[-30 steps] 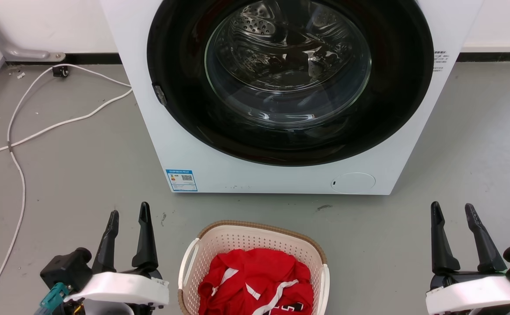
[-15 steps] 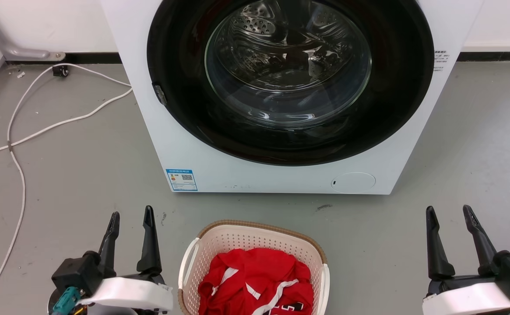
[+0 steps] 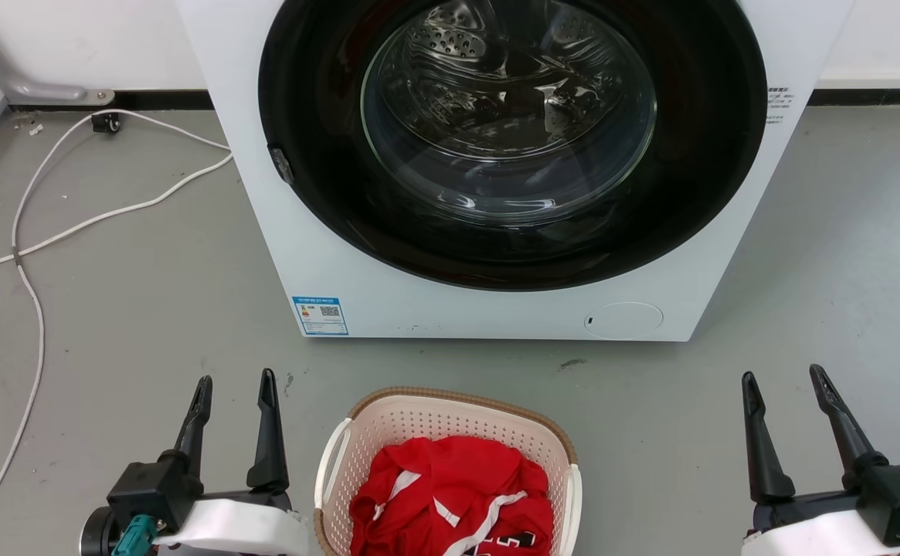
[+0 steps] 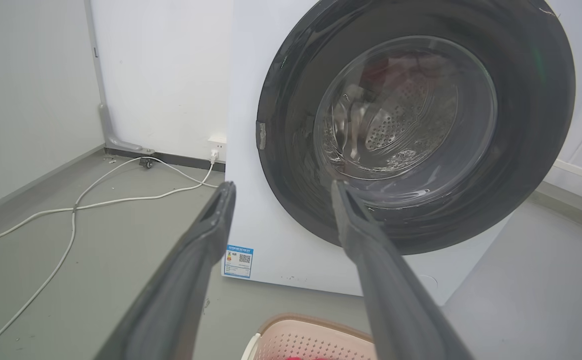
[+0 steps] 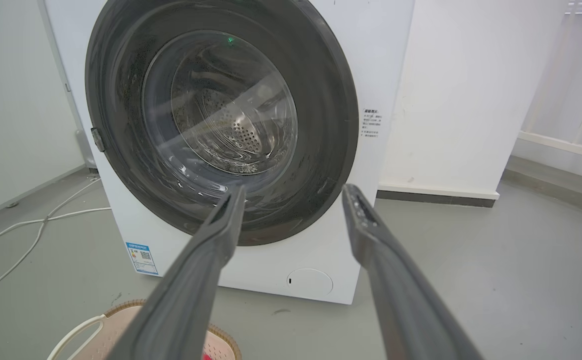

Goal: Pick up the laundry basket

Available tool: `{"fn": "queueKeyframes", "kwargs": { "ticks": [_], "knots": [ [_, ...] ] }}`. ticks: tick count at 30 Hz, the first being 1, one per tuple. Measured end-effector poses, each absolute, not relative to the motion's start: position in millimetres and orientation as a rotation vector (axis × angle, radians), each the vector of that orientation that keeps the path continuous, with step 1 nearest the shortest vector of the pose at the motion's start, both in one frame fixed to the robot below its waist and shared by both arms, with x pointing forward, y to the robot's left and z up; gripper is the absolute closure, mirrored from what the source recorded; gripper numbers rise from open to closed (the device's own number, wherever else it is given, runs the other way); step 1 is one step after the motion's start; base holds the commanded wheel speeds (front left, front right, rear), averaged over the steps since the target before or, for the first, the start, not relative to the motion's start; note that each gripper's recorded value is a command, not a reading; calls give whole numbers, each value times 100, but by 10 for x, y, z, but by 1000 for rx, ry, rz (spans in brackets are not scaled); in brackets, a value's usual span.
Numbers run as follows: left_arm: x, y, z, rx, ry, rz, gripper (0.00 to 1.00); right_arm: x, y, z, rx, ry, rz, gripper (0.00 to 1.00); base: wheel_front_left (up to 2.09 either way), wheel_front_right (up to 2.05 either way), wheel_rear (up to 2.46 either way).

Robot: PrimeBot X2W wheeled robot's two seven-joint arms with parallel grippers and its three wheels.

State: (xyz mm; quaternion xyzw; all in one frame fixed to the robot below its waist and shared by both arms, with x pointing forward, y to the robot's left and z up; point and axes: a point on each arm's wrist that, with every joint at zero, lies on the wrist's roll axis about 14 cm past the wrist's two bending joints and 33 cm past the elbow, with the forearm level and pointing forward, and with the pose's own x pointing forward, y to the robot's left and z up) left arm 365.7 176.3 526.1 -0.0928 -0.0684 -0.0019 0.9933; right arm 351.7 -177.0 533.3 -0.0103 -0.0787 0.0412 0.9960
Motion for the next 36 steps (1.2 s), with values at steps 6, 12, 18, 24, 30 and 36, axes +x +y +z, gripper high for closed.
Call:
{"fn": "queueKeyframes", "kwargs": {
  "ticks": [6, 12, 18, 24, 30, 36],
  "knots": [
    [3651, 1760, 5266, -146, -145, -3, 0, 3508, -1755, 5345, -60, -166, 90, 0, 0, 0, 0],
    [3651, 1747, 5271, -128, -149, -8, 0, 3506, -1753, 5353, -78, -171, 91, 0, 0, 0, 0],
    [3650, 1747, 5269, -126, -148, -6, 0, 3506, -1755, 5353, -73, -171, 91, 0, 0, 0, 0],
    [3647, 1746, 5257, -126, -144, -6, 0, 3505, -1758, 5351, -73, -170, 90, 0, 0, 0, 0],
    [3645, 1749, 5242, -126, -139, -4, 0, 3509, -1755, 5344, -73, -168, 91, 0, 0, 0, 0],
    [3667, 1773, 5177, -129, -120, 6, 0, 3525, -1746, 5305, -71, -156, 93, 0, 0, 0, 0]
  ]
}}
